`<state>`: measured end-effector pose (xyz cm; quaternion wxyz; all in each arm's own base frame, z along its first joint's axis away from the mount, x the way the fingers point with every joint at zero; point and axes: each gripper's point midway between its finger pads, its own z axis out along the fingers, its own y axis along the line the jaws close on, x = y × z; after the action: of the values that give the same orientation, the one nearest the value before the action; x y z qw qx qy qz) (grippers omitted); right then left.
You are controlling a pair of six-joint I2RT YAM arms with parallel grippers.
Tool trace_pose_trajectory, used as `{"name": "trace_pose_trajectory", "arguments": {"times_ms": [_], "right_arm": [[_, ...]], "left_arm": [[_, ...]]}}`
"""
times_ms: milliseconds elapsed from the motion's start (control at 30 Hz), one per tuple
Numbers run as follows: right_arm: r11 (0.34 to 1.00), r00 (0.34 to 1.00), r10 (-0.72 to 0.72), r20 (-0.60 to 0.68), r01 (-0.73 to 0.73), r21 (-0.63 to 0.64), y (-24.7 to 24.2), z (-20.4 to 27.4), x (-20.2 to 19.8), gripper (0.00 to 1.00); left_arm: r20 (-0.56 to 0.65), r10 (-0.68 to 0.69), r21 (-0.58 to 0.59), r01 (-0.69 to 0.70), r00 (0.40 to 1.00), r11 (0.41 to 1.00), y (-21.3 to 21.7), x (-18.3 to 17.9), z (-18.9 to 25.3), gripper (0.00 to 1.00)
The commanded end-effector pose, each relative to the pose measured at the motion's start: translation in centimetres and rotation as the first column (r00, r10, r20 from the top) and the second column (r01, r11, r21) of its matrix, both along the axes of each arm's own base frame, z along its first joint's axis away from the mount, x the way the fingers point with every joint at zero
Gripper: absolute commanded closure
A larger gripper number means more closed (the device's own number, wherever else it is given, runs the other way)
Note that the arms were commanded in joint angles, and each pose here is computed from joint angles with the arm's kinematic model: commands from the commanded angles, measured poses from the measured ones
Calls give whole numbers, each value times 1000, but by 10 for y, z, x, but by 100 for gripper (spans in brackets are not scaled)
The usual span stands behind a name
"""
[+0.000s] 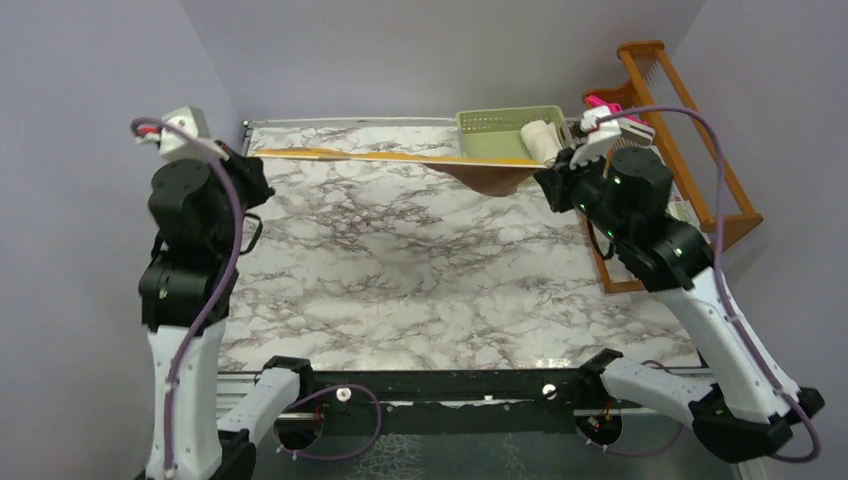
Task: Roll the towels
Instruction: Flatten out the towel at the center of the board.
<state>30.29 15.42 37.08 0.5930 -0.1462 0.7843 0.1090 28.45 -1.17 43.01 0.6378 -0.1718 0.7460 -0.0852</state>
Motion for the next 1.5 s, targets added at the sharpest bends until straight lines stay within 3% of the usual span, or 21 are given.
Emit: {"name": "trace_pose_trajectory", "arguments": {"times_ms": [0,133,267,500,733,933,1200,1333,1467], "right_arm": [[988,991,137,2,-137,75,-1,-1,-51,99],[976,984,180,1,-179,124,-1,-3,-73,99],[981,985,173,-28,-169,98,-3,-17,-71,99],[991,976,134,-173,-131,32,23,-100,-20,99],[998,909,-2,-417,-26,-62,38,-236,55,99],[991,854,-72,-515,2,-136,37,-305,127,99],[970,875,-143,-463,30,-241,21,-321,190,99],[963,874,-177,-453,59,-262,1,-317,206,99],[958,884,-189,-429,70,-277,-8,-301,202,99]], "left_arm": [[-44,109,-7,-109,993,994,25,-71,-11,100],[-57,133,0,-133,990,991,32,-106,-22,100],[-123,90,29,-87,988,996,26,-100,-46,100],[-377,-43,65,72,925,995,-3,-18,-158,100],[-563,0,123,85,826,989,-1,67,-266,100],[-645,36,146,76,764,986,23,143,-321,100],[-656,-100,54,179,748,982,27,212,-356,100],[-665,-155,-1,207,730,978,28,225,-360,100],[-660,-172,-21,211,732,977,25,213,-354,100]]}}
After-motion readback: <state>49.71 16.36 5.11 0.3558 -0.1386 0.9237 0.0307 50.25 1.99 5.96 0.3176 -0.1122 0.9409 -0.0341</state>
